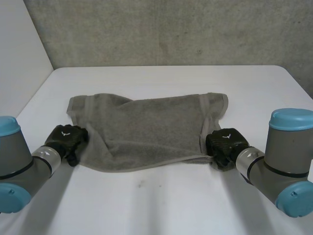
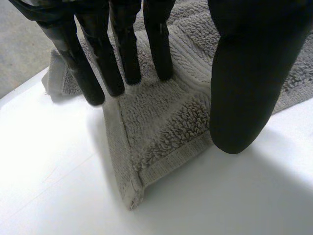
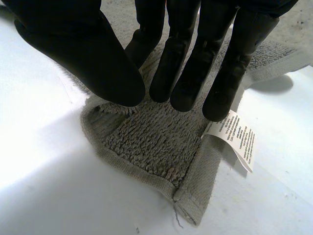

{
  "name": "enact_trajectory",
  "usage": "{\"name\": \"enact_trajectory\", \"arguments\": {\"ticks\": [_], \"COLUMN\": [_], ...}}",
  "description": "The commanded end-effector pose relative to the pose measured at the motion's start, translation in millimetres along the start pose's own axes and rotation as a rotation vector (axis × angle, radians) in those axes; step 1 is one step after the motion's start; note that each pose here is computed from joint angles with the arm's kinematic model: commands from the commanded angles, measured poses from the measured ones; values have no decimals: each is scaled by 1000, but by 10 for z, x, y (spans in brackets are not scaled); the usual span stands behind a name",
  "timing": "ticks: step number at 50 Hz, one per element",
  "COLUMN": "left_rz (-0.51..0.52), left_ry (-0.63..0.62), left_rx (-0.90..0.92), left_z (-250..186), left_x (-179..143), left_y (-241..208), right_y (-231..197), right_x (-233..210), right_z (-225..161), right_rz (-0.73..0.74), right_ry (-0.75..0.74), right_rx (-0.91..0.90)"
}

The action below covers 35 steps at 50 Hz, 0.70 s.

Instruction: Fold the towel.

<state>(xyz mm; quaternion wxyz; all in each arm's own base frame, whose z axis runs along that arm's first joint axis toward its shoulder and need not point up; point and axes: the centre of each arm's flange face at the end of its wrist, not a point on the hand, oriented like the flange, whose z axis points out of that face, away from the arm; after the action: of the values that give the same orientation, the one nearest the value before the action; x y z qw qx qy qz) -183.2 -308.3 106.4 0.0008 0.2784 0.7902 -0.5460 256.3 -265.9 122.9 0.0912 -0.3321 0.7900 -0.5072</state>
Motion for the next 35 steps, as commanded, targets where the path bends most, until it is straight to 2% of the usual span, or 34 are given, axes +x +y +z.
{"name": "enact_trajectory", "arguments": {"ticks": [1, 16, 24, 29, 35], "left_rz": [7, 9, 10, 12, 11], "left_ry": [-15, -20, -39, -69, -107], "left_rx": [38, 51, 90, 113, 130], "left_z": [44, 28, -100, -199, -380], "left_x": [-23, -17, -54, -121, -189], "left_y": [-31, -48, -198, -300, -462], "right_y": [3, 3, -5, -94, -497], "right_x": [-3, -7, -5, 28, 188], "right_z": [-2, -3, -4, -41, -274], "right_rz": [0, -13, -13, -18, -34], "right_ry": [-2, -2, -1, 12, 71], "right_rx": [-1, -1, 0, 20, 120]}}
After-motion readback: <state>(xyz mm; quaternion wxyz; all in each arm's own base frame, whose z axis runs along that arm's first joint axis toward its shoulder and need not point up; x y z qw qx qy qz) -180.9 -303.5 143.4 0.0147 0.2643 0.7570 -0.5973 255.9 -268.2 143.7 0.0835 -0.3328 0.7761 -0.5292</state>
